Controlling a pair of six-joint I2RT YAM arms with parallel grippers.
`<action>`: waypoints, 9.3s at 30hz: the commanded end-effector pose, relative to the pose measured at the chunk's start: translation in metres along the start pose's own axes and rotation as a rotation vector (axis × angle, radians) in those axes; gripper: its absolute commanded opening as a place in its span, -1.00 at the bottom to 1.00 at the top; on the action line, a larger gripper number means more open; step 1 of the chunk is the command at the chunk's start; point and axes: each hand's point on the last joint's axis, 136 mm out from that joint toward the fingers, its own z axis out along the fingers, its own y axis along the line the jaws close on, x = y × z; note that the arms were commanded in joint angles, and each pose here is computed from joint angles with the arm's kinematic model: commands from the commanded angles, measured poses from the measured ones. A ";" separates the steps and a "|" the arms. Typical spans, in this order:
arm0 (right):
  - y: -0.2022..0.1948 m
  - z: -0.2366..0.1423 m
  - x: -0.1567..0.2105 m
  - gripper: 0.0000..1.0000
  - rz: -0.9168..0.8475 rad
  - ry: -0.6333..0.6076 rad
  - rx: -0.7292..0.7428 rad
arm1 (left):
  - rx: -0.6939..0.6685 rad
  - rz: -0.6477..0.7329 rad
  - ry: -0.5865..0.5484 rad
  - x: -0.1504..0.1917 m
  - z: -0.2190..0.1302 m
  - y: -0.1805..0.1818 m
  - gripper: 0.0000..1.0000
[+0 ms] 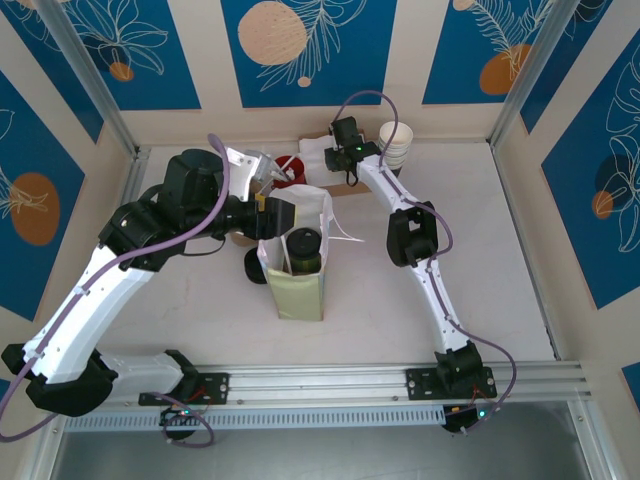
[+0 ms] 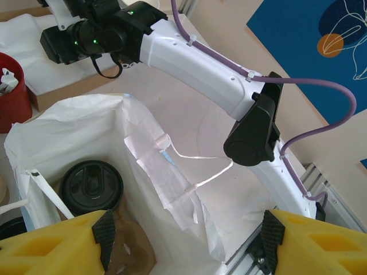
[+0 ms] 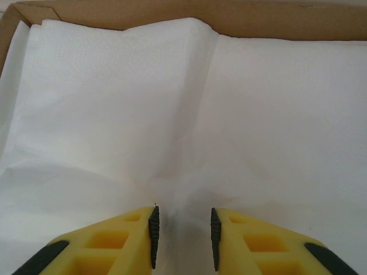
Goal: Pack the takeout coffee
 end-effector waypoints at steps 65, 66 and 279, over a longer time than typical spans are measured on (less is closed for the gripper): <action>0.088 -0.456 -0.088 -1.00 0.409 -0.128 -0.587 | -0.437 -0.047 -0.089 0.001 -0.006 0.087 0.52; 0.092 -0.464 -0.082 -1.00 0.421 -0.111 -0.606 | -0.441 -0.045 -0.085 0.002 -0.005 0.088 0.52; -0.157 -0.213 0.187 0.98 0.150 -0.436 0.063 | -0.713 0.147 -0.285 0.146 0.090 0.378 1.00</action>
